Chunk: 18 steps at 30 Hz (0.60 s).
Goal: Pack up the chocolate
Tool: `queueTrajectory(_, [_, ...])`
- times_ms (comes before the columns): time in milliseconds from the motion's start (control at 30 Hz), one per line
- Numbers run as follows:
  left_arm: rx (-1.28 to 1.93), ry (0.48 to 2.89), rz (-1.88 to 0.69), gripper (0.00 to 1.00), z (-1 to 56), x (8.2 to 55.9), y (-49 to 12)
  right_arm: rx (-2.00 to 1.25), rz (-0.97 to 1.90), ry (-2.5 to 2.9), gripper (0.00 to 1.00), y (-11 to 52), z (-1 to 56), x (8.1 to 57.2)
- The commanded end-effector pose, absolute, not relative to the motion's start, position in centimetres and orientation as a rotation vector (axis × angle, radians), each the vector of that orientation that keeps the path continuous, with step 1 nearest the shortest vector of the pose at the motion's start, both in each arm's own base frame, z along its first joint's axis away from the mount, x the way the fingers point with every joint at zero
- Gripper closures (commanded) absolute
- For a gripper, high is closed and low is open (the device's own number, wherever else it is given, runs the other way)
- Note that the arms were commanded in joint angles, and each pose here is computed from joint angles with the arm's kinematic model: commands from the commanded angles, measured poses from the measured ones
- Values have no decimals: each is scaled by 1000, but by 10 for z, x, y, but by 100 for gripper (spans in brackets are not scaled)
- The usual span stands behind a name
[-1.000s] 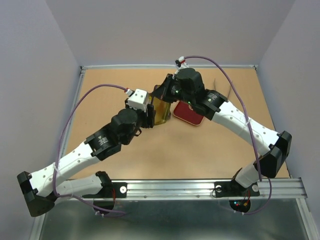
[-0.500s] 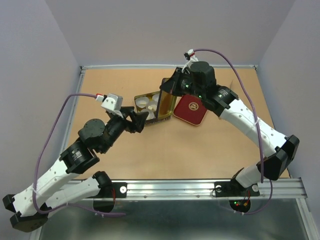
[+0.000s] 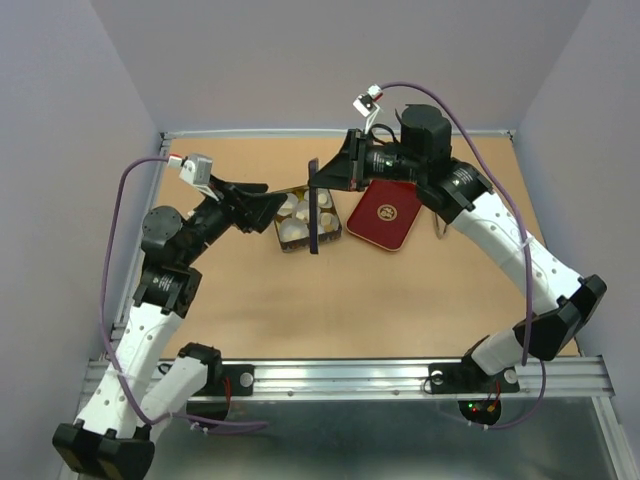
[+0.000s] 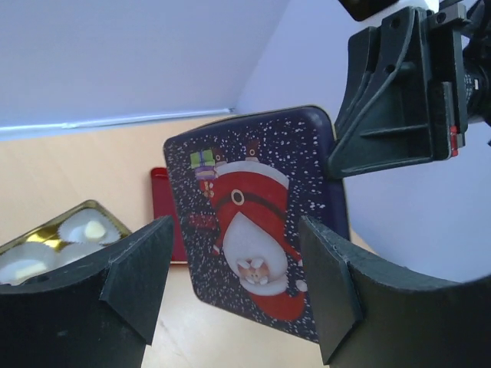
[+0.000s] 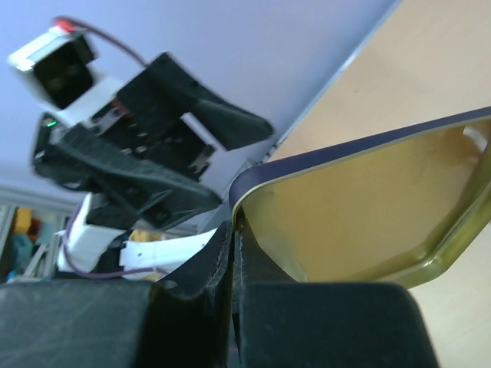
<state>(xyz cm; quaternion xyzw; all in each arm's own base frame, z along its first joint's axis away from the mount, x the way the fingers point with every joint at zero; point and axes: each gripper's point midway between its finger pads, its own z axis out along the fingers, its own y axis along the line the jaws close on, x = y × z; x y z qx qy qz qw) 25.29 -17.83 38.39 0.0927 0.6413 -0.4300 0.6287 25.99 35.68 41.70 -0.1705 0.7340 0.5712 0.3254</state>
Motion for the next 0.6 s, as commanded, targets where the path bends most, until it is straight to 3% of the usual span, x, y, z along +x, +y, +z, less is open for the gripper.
queueTrajectory(0, [373, 1309, -1183, 23, 415, 218, -187, -628, 1691, 1651, 100, 348, 496, 213])
queueTrajectory(567, [311, 1220, -1301, 23, 458, 201, -159, -748, 2052, 1237, 99, 321, 593, 146])
